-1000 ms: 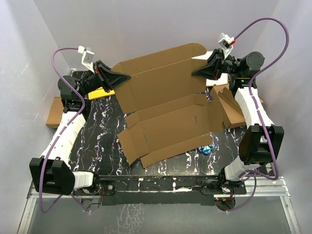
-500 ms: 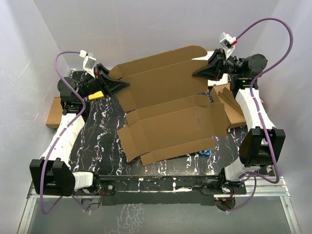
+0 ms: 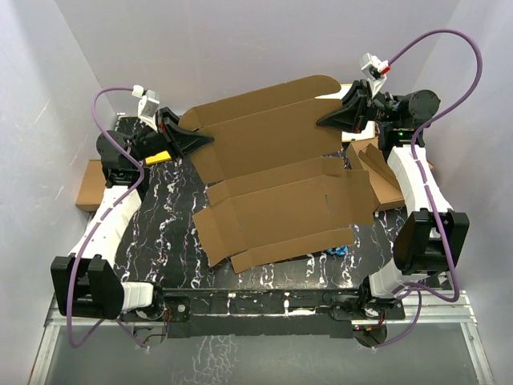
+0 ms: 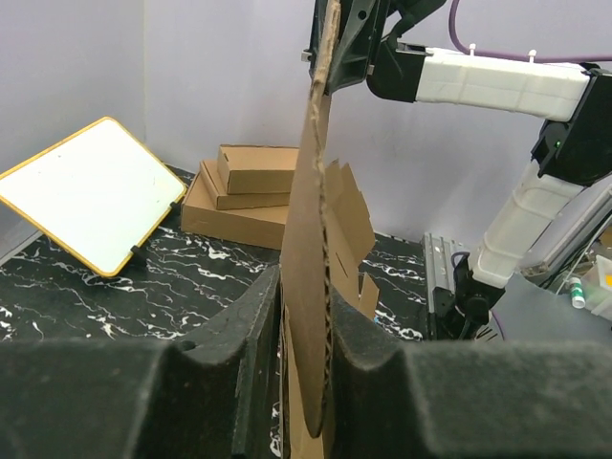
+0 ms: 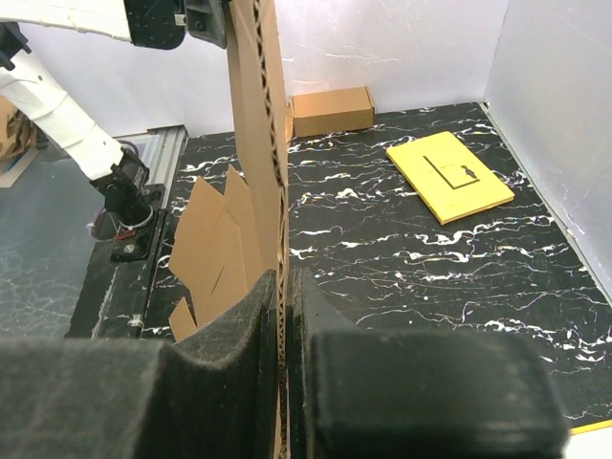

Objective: Fold the paper box

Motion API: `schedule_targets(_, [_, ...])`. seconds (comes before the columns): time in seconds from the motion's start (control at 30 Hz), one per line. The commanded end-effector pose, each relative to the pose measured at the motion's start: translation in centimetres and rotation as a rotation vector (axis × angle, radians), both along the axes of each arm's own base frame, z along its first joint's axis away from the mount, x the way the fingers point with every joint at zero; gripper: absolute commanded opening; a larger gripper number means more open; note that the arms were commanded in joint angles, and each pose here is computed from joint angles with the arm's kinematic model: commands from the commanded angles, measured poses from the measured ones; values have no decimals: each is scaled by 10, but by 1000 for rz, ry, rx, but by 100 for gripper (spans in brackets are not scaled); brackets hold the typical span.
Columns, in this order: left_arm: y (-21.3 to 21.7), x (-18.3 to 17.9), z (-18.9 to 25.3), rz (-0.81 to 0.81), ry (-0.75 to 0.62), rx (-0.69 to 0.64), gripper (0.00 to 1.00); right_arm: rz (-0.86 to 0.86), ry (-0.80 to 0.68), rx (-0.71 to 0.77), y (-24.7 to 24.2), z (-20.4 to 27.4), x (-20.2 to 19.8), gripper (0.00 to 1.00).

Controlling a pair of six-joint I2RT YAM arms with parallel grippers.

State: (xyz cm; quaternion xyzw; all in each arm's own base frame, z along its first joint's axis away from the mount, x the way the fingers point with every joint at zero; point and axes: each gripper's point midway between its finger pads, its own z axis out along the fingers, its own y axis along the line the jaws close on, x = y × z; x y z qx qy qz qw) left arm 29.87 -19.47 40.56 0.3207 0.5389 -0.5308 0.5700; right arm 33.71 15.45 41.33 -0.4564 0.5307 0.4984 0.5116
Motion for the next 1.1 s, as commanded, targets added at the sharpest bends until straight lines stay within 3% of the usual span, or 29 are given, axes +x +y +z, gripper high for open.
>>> schedule_targets(0.0, [0,-6,5,-27,-63,-7,18,-18,-94,12,0,18,-4,8])
schedule_targets(0.07, [0,-7,6,-36,-66,-14,14,-19,-92,12,0,18,-4,8])
schedule_targets(0.17, [-1,-9,7,-60,-66,-28,1,-19,-89,14,1,18,-3,8])
schedule_targets(0.33, [-1,-10,10,-68,-55,-65,0,-25,-67,20,0,16,0,11])
schedule_targets(0.53, [5,3,8,23,46,-116,0,-111,2,46,-18,18,16,59])
schedule_targets(0.67, [11,7,12,117,93,-148,0,-289,52,62,-58,20,33,75])
schedule_targets(0.83, [22,13,13,241,148,-191,0,-387,158,57,-65,-3,23,78])
schedule_targets(1.07, [29,7,28,290,163,-270,0,-291,467,118,-12,-49,-19,77])
